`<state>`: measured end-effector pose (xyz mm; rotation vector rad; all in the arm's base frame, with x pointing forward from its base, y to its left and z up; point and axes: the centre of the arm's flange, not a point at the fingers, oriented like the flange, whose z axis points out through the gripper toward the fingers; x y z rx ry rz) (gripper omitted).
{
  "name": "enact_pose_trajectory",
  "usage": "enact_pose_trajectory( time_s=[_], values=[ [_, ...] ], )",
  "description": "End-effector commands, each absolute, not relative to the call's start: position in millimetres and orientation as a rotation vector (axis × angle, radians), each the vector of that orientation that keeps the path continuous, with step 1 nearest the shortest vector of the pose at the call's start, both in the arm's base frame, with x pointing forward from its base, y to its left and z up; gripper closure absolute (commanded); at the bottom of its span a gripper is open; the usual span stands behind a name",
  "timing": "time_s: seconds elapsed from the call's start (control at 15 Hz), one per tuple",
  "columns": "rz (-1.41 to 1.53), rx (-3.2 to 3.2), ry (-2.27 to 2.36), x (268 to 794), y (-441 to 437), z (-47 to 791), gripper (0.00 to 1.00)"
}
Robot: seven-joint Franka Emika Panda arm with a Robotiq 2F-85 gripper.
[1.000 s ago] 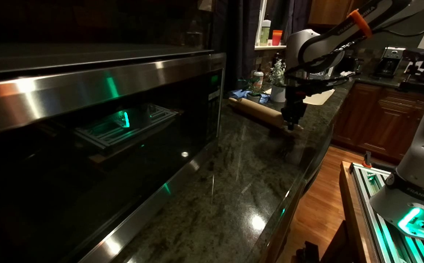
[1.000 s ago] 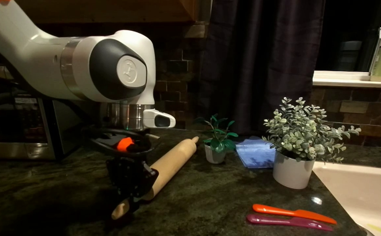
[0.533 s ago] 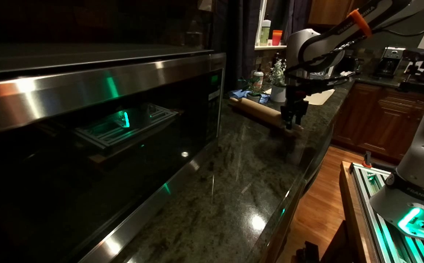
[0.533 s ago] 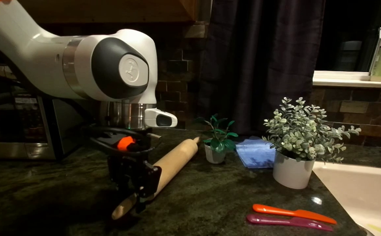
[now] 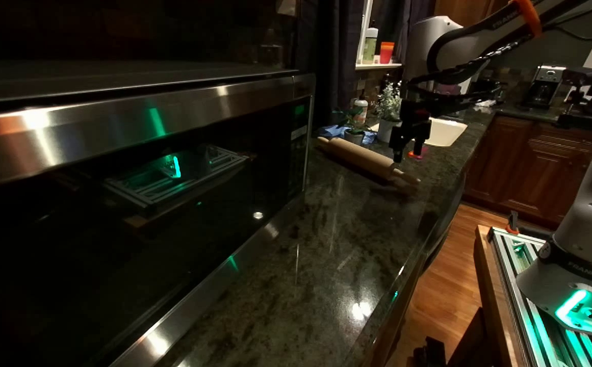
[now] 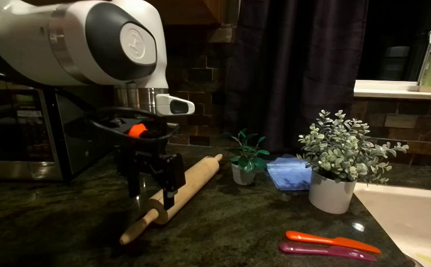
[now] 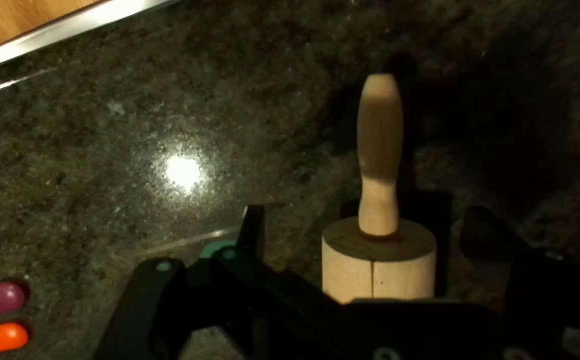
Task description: Move the rolling pin left and right, then left and right again
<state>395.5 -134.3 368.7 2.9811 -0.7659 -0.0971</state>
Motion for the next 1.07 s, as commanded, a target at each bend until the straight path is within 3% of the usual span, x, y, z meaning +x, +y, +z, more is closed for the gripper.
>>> enact_pose_trajectory(
  time_s=[0.0, 1.0],
  values=[
    [-0.025, 2.974, -0.743, 368.1, -120.4, 406.8, 0.00],
    [0.126, 2.995, -0.693, 339.4, -98.3, 474.7, 0.00]
  ],
)
